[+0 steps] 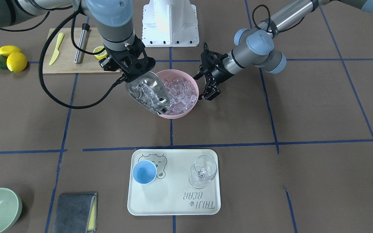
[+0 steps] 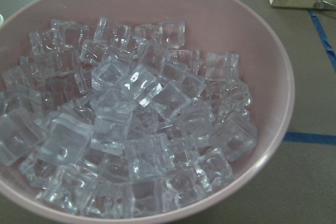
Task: Put ice in cup with scoop
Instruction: 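Lift the loaded scoop and move it to the clear glass on the tray, then tilt the scoop with the right gripper to pour ice into the glass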
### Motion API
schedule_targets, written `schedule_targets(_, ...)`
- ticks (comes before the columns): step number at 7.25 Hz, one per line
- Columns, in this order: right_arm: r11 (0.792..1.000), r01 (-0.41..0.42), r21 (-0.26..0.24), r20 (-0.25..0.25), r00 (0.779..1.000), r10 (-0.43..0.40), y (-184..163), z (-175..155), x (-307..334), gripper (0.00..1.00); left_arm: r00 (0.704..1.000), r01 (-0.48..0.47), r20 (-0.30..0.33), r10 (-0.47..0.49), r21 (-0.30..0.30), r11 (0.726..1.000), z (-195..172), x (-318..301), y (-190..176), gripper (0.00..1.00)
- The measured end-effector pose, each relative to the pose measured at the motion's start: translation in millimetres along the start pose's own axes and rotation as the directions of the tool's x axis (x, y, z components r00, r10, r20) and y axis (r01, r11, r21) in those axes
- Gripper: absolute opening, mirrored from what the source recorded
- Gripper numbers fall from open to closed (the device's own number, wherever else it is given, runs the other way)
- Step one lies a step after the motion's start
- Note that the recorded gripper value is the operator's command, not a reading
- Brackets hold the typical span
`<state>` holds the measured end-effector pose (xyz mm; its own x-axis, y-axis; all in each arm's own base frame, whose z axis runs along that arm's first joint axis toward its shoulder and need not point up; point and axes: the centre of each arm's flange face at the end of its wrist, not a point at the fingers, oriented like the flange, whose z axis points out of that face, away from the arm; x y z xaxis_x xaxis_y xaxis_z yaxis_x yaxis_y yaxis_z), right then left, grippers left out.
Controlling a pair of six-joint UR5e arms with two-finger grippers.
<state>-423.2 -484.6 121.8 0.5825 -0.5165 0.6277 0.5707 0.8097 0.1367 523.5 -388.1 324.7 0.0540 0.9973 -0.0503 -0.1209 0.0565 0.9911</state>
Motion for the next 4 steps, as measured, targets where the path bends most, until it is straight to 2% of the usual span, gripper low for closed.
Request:
schedule_targets(2,0.990,-0.126,-0.059,0.023,0.992,0.127,-49,-10,19,0.00,1.000,0.000,0.000,0.000,0.000,1.000,0,0,0,1.00)
schedule_targets(4,0.964,-0.244,-0.106,0.011,0.969,0.246,-71,3,39,0.00,1.000,-0.001,0.000,0.001,0.001,1.000,0,0,0,1.00)
